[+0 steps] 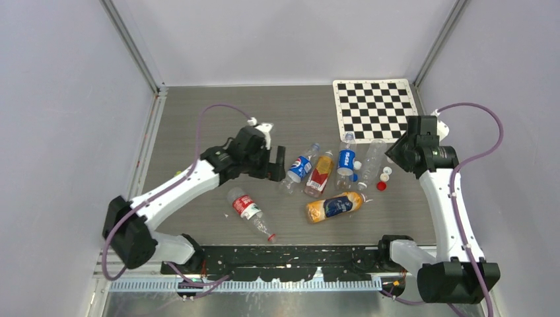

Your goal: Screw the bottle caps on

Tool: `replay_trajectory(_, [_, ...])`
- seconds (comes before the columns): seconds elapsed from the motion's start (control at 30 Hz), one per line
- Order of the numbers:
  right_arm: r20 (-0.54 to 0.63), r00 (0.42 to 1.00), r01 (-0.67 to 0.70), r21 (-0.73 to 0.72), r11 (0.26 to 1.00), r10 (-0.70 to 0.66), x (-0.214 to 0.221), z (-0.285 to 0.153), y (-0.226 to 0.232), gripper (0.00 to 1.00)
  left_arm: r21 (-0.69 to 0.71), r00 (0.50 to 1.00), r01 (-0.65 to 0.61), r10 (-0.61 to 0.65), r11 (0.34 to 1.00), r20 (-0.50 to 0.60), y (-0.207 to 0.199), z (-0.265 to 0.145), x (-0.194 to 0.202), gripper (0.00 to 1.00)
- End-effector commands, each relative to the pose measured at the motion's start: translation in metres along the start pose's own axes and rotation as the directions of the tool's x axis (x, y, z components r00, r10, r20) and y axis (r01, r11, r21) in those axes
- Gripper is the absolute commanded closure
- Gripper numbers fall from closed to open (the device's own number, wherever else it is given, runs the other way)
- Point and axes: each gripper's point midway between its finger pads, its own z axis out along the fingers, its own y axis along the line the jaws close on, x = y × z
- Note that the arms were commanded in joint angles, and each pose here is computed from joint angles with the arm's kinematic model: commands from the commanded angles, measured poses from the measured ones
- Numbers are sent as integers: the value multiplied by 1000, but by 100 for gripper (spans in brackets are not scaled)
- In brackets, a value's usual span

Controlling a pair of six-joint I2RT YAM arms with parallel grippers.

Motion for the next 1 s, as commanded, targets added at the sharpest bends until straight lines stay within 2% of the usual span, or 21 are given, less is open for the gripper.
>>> replay_trajectory(0.0, [19,1000,12,-68,998,-11,10,-22,1,79,-11,999,-37,37,999,-29,-42,16,-12,2])
replay_trajectory(0.23, [51,997,62,-80,995,-58,17,-32,-12,77,-122,984,-173,166,977,-65,-87,67,-21,5])
replay_trajectory(0.4, [55,996,73,-73,995,-69,25,-29,-20,76,-182,952,-304,291,935,-98,-111,103,-18,6])
replay_trajectory(0.7, [50,995,84,-59,995,-81,31,-20,-25,75,-213,927,-364,331,907,-175,-120,154,-5,7])
replay_trajectory(0.97, [46,995,94,-50,994,-92,32,-13,-24,75,-243,910,-397,345,885,-231,-112,178,9,16])
